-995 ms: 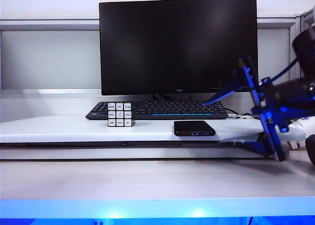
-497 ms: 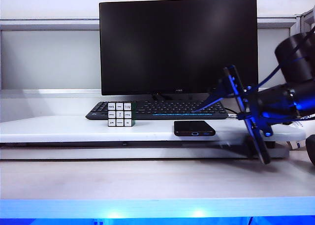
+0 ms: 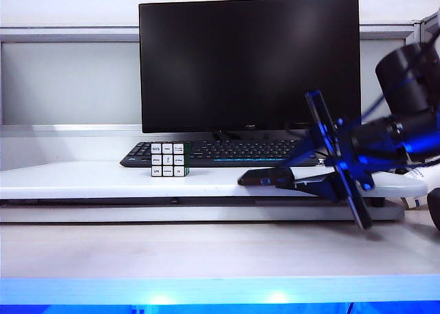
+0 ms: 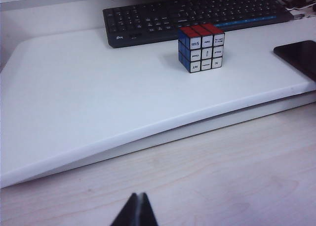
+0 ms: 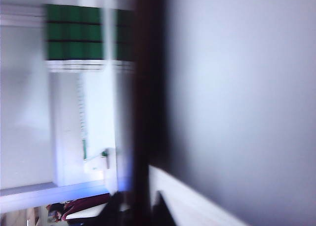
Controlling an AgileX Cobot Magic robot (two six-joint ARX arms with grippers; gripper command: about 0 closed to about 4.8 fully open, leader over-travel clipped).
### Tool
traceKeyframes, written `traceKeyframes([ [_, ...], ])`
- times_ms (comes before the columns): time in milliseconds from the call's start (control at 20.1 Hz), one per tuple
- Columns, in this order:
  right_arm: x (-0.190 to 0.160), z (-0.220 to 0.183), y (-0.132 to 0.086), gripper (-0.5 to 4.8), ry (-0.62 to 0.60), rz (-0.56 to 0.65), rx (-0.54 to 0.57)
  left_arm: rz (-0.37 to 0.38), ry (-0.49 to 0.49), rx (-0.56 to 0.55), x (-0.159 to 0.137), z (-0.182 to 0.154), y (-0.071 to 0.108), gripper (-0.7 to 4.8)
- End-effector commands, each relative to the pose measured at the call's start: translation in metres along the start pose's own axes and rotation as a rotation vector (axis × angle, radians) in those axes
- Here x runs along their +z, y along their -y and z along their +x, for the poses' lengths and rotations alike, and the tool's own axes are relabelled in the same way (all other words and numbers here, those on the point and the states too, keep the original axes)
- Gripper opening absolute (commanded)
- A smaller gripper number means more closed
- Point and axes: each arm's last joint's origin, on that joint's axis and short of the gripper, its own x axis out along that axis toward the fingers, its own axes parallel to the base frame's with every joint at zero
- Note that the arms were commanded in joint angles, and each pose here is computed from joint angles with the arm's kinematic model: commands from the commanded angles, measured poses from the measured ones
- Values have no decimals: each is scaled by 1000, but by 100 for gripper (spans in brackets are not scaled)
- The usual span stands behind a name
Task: Put the phone on top of the Rubik's Cube.
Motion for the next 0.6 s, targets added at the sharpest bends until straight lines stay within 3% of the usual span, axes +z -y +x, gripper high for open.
traceKeyframes([
  [50,1,-1,-3,6,8,-15,15,-3,-18,-5,-2,0,0,-6],
  [348,3,-1,-6,-8,20,-42,47,-3,-18,-4,-2,0,0,-6],
  [597,15,6,-34,-8,-7,-84,177,-4,-18,-5,-2,0,0,-6],
])
